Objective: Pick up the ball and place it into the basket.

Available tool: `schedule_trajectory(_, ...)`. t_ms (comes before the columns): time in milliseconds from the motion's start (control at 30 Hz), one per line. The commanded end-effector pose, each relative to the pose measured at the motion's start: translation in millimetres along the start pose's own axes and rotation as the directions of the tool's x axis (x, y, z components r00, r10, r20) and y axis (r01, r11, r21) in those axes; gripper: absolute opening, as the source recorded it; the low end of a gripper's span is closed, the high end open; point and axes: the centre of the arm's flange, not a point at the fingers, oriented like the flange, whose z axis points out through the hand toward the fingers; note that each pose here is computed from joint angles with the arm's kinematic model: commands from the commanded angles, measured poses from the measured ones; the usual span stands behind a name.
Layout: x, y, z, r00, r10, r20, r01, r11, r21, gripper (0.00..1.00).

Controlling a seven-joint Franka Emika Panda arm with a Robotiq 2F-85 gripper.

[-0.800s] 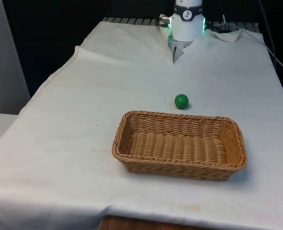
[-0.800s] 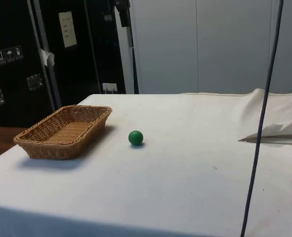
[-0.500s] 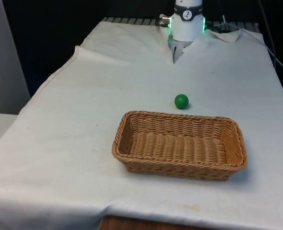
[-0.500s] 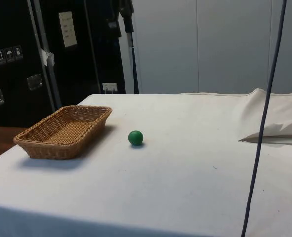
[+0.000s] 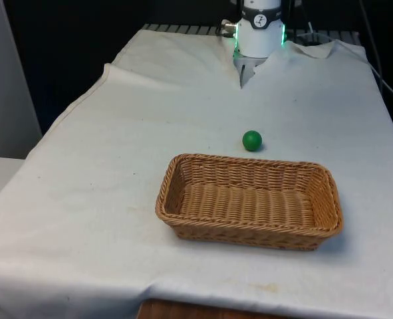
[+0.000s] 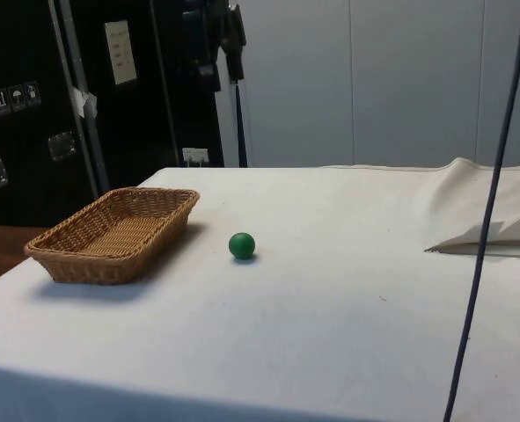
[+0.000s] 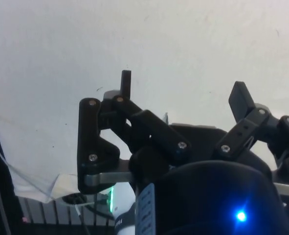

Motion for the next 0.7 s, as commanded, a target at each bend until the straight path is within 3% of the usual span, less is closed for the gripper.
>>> schedule_trajectory(0, -2.5, -2.5, 0.7, 0.9998, 0.003, -0.019, -0.003, 1.0, -0.007, 1.0)
schedule_trajectory(67, -5.0, -5.6, 4.7, 0.9997, 0.001, -0.026, -0.001, 1.0, -0.006, 1.0)
schedule_trajectory(100, -4.0, -4.5, 5.9, 0.9999, -0.002, -0.01, 0.002, 1.0, 0.004, 1.0)
schedule_trajectory(133, -6.2, -6.6, 6.6, 0.9995, 0.0, -0.03, 0.0, 1.0, -0.005, 1.0)
schedule_trajectory(200, -9.7, -11.8, 13.0, 0.9991, -0.004, -0.043, 0.004, 1.0, -0.003, 1.0)
schedule_trajectory(300, -12.8, -17.7, 19.8, 0.9984, -0.01, -0.055, 0.01, 0.9999, -0.003, 1.0)
schedule_trajectory(333, -11.4, -14.6, 18.6, 0.9992, -0.011, -0.037, 0.011, 0.9999, 0.005, 1.0)
schedule_trajectory(367, -13.4, -19.4, 21.5, 0.9981, -0.012, -0.06, 0.012, 0.9999, -0.002, 1.0)
schedule_trajectory(433, -15.3, -24.5, 27.6, 0.9972, -0.019, -0.072, 0.02, 0.9998, 0.0, 1.0)
schedule_trajectory(600, -17.4, -29.6, 39.5, 0.9956, -0.029, -0.089, 0.029, 0.9996, 0.004, 1.0)
schedule_trajectory(633, -17.5, -28.5, 37.3, 0.9966, -0.03, -0.077, 0.031, 0.9995, 0.008, 1.0)
schedule_trajectory(667, -17.9, -30.6, 45.9, 0.9949, -0.033, -0.096, 0.033, 0.9994, 0.005, 1.0)
